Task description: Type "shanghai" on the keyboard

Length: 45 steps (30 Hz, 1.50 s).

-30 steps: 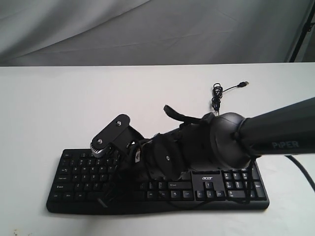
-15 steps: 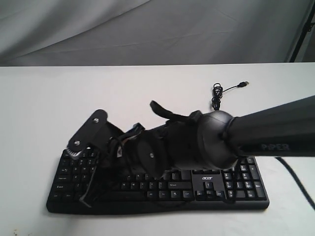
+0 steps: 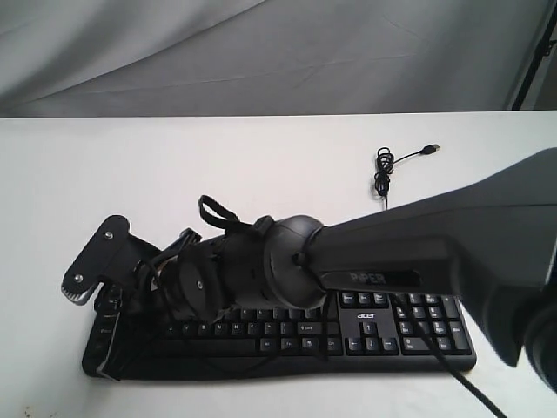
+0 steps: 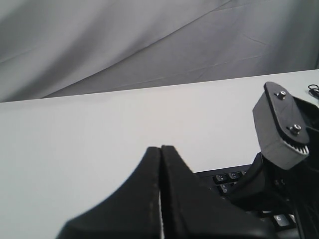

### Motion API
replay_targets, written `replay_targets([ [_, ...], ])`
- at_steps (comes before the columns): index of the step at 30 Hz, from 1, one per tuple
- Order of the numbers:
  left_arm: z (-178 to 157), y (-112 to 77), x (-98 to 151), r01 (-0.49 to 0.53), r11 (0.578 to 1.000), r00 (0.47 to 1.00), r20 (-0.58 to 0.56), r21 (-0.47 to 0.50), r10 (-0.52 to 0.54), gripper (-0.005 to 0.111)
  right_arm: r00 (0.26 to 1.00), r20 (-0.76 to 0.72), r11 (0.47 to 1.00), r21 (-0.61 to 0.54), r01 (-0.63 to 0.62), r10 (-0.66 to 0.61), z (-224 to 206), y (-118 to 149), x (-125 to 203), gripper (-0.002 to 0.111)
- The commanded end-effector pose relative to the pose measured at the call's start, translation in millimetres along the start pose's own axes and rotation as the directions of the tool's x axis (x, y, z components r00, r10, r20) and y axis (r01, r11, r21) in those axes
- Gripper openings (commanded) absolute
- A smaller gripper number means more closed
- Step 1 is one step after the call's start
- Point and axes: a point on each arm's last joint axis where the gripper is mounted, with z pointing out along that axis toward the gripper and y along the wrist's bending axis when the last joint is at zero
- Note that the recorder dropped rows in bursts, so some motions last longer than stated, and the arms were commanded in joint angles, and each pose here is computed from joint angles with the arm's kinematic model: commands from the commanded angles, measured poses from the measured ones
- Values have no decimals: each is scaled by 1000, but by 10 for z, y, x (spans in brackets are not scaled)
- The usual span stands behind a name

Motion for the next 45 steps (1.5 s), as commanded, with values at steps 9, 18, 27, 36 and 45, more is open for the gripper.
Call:
replay_targets([
  [9, 1, -2, 8, 1, 1000, 1000, 4, 4, -1, 0, 1000, 18, 1000, 12, 11, -11, 18, -6, -19, 0],
  [18, 1, -2, 8, 1, 1000, 1000, 4, 4, -1, 0, 1000, -10, 1000, -3, -22, 22, 88, 9, 57, 0],
  [27, 1, -2, 8, 1, 1000, 1000, 4, 4, -1, 0, 997, 32, 997, 8, -75, 75, -196, -81, -90, 0],
  [36, 1, -2, 8, 1, 1000, 1000, 4, 4, -1, 0, 967, 87, 953, 170, -250, 238, -763, -262, 456, 0],
  [45, 1, -2, 8, 1, 1000, 1000, 4, 4, -1, 0, 932, 39, 908, 214, -359, 359, -893, -379, 791, 0],
])
